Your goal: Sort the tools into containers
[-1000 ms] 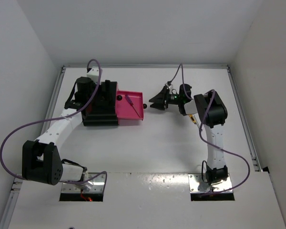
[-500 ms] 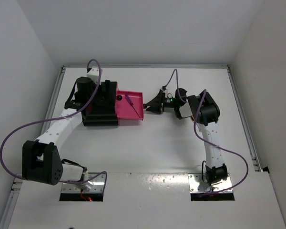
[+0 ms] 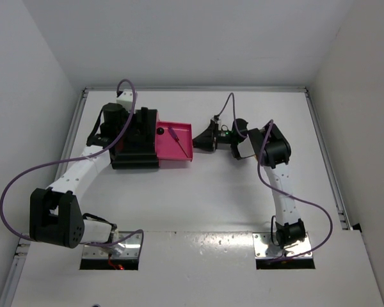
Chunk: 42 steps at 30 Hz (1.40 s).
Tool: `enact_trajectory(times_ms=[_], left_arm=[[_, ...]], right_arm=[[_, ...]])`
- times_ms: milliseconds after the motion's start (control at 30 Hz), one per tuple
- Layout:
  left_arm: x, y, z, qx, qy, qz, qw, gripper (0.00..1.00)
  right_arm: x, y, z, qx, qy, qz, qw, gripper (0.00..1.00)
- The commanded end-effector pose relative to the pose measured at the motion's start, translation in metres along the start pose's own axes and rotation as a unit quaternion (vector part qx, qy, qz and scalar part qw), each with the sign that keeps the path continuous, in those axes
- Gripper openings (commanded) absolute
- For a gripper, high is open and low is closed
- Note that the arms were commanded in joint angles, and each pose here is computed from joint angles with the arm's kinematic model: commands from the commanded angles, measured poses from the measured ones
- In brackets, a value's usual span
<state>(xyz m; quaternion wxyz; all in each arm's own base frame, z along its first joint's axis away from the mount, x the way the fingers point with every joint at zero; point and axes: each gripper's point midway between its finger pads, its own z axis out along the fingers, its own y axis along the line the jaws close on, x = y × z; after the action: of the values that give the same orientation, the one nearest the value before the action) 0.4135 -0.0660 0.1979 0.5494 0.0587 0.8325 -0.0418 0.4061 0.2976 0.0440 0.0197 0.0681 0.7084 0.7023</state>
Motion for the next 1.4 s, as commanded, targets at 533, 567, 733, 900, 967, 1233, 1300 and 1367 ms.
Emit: enact_trajectory(times_ms=[533, 567, 733, 900, 967, 1233, 1300, 1367], left_arm=[[0.089, -0.004, -0.007, 0.009, 0.144, -0.002, 0.989, 1.00], [0.086, -0.004, -0.009, 0.009, 0.140, -0.002, 0.990, 1.00], [0.086, -0.004, -0.009, 0.009, 0.140, -0.002, 0.990, 1.00], [0.086, -0.005, -0.009, 0.013, 0.140, -0.002, 0.990, 1.00], [0.086, -0.005, -0.009, 0.013, 0.140, -0.002, 0.990, 1.00], [0.086, -0.005, -0.009, 0.013, 0.140, -0.002, 0.990, 1.00], [0.086, -0.005, -0.009, 0.013, 0.140, -0.002, 0.990, 1.00], [0.090, -0.005, -0.009, 0.013, 0.144, -0.002, 0.989, 1.00]], right_arm=[[0.008, 0.066, 0.016, -0.054, 0.019, -0.120, 0.991, 0.12], [0.012, 0.071, 0.019, -0.056, 0.024, -0.125, 0.990, 0.11], [0.017, 0.082, 0.022, -0.059, 0.023, -0.139, 0.988, 0.08], [0.020, 0.093, 0.025, -0.061, 0.022, -0.159, 0.985, 0.07], [0.023, 0.090, 0.028, -0.053, 0.021, -0.152, 0.987, 0.07], [0.019, 0.073, 0.051, -0.021, 0.019, -0.153, 0.988, 0.05], [0.013, 0.070, 0.054, -0.013, 0.014, -0.147, 0.989, 0.05], [0.012, 0.072, 0.059, -0.013, 0.019, -0.146, 0.989, 0.05]])
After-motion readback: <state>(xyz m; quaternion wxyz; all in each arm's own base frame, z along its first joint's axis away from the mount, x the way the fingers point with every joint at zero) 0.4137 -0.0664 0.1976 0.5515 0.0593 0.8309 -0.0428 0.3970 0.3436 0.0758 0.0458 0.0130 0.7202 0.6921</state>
